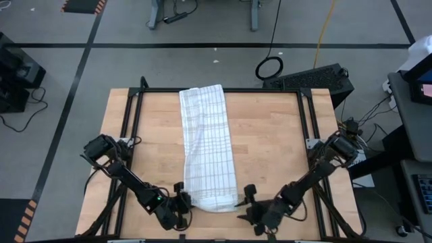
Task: Roll towel
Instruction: Roll the white towel
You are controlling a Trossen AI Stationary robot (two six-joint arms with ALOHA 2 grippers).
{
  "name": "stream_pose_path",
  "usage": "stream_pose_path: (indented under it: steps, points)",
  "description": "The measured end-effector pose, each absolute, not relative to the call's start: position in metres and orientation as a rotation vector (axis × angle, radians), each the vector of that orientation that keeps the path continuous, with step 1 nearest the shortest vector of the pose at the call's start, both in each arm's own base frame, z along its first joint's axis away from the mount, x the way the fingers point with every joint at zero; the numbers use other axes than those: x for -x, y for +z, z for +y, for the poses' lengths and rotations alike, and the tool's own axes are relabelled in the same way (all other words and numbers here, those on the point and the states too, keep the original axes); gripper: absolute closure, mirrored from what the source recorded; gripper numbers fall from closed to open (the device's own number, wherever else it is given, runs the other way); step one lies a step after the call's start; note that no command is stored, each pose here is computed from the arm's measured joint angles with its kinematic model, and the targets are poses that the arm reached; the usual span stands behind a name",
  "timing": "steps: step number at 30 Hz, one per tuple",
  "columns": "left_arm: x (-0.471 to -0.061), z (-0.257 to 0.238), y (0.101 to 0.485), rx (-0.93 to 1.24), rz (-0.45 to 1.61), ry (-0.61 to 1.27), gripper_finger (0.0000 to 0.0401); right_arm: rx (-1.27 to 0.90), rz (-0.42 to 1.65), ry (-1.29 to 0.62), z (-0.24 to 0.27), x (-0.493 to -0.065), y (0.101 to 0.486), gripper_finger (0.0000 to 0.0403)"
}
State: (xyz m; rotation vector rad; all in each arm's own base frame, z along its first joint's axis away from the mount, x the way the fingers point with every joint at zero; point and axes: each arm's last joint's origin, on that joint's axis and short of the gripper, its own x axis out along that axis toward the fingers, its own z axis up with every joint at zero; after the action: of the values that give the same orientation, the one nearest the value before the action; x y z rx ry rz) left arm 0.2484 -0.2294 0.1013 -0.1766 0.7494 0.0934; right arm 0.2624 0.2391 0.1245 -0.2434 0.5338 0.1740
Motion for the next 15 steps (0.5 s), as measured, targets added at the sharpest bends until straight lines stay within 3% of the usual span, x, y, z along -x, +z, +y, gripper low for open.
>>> stream_pose_path:
  steps: [9,15]
  points:
    - [-0.254,-0.223,0.127,0.44,0.73,0.106,0.0373,0.291,0.483,0.077,0.25,-0.258,0.102,0.0112]
    - [-0.258,-0.218,0.128,0.551,0.757,0.124,0.0375,0.28,0.485,0.034,0.24,-0.27,0.094,0.0104]
